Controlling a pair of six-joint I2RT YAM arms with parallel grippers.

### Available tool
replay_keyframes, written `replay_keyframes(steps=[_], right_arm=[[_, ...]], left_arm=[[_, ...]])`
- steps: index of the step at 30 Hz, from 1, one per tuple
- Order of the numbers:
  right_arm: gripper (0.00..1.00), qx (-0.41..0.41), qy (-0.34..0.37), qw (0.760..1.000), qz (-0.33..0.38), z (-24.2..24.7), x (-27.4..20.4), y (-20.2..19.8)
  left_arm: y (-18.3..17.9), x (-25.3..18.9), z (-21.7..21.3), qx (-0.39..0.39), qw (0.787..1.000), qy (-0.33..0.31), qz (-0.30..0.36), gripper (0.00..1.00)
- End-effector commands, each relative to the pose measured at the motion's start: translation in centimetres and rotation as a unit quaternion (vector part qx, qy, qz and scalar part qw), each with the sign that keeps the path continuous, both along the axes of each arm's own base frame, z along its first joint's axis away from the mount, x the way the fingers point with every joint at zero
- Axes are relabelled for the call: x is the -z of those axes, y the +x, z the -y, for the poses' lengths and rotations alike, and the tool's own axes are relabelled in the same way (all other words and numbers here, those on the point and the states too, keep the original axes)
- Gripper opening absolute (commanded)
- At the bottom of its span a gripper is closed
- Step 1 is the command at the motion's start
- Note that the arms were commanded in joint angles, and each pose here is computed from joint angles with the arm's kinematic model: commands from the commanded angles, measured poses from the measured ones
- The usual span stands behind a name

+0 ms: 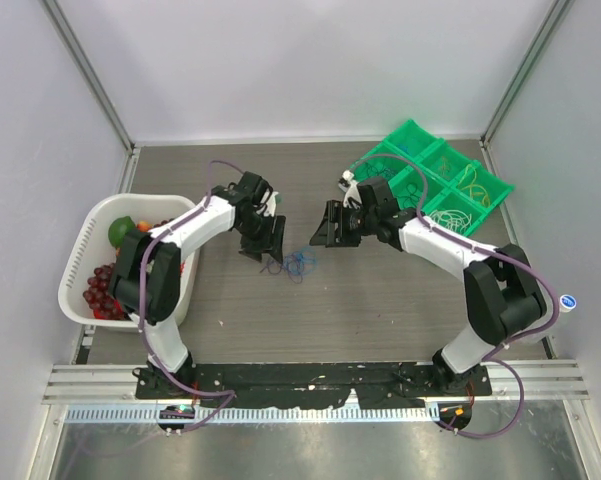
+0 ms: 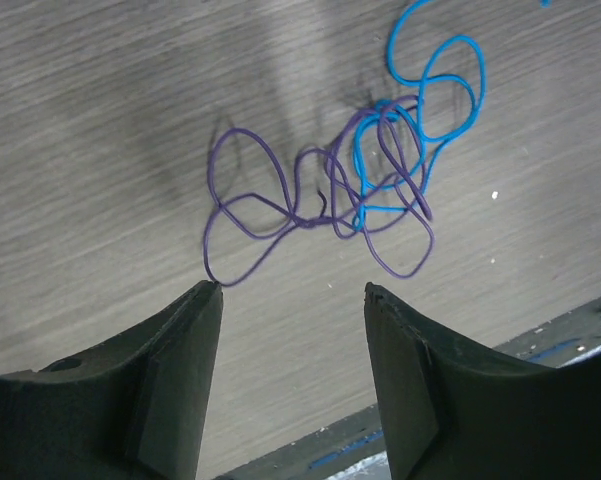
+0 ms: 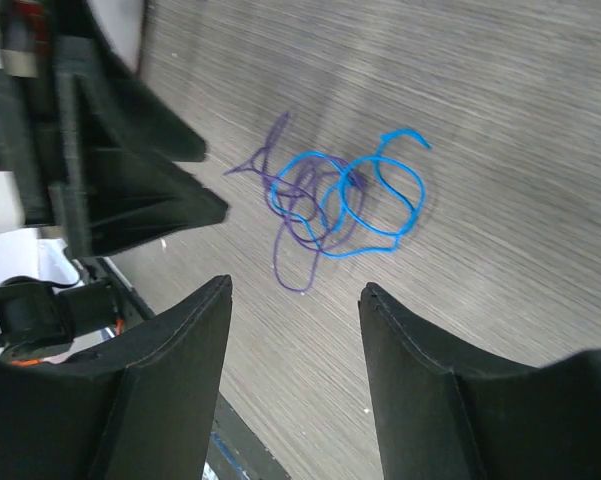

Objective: Untangle the cables

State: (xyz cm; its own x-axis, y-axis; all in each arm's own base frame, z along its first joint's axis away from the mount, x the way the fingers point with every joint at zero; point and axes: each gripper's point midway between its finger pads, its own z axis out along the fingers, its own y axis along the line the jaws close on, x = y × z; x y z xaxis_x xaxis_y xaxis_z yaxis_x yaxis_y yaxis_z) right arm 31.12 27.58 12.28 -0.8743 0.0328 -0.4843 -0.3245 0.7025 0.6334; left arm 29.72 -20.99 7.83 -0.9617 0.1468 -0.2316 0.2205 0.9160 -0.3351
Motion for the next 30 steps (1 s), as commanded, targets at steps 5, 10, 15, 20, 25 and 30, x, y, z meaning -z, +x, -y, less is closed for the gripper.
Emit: replay_keyframes(steps=[5, 10, 15, 20, 25, 30], right_arm=[[0.57, -0.042, 0.076, 0.996, 0.004, -3.5, -2.5, 0.2], [0.57, -0.064, 0.070, 0.995, -0.007, -5.3, -1.7, -0.1], [0.57, -0.057, 0.025, 0.997, -0.044, -5.6, 1.2, -0.2], [0.60, 0.046, -0.076, 0.996, -0.014, -2.2, 3.5, 2.6], [0.62, 0.062, -0.111, 0.992, 0.012, -1.6, 4.5, 5.0], [0.60, 0.050, -0.119, 0.991, 0.027, -2.7, 5.8, 7.0]], left_arm=[[-0.3, 2.9, 1.1, 0.052, 0.998, -0.037, -0.004, 0.58], [-1.4, 4.5, 0.9, 0.046, 0.998, -0.041, -0.022, 0.25], [-1.2, 2.2, 0.3, 0.048, 0.998, -0.029, 0.006, 0.00], [-1.8, -0.9, 0.4, 0.042, 0.998, -0.047, 0.024, 0.00], [-2.6, -2.4, 0.5, 0.033, 0.997, -0.057, 0.027, 0.00], [-2.8, -3.5, 0.4, 0.029, 0.997, -0.060, 0.034, 0.00]])
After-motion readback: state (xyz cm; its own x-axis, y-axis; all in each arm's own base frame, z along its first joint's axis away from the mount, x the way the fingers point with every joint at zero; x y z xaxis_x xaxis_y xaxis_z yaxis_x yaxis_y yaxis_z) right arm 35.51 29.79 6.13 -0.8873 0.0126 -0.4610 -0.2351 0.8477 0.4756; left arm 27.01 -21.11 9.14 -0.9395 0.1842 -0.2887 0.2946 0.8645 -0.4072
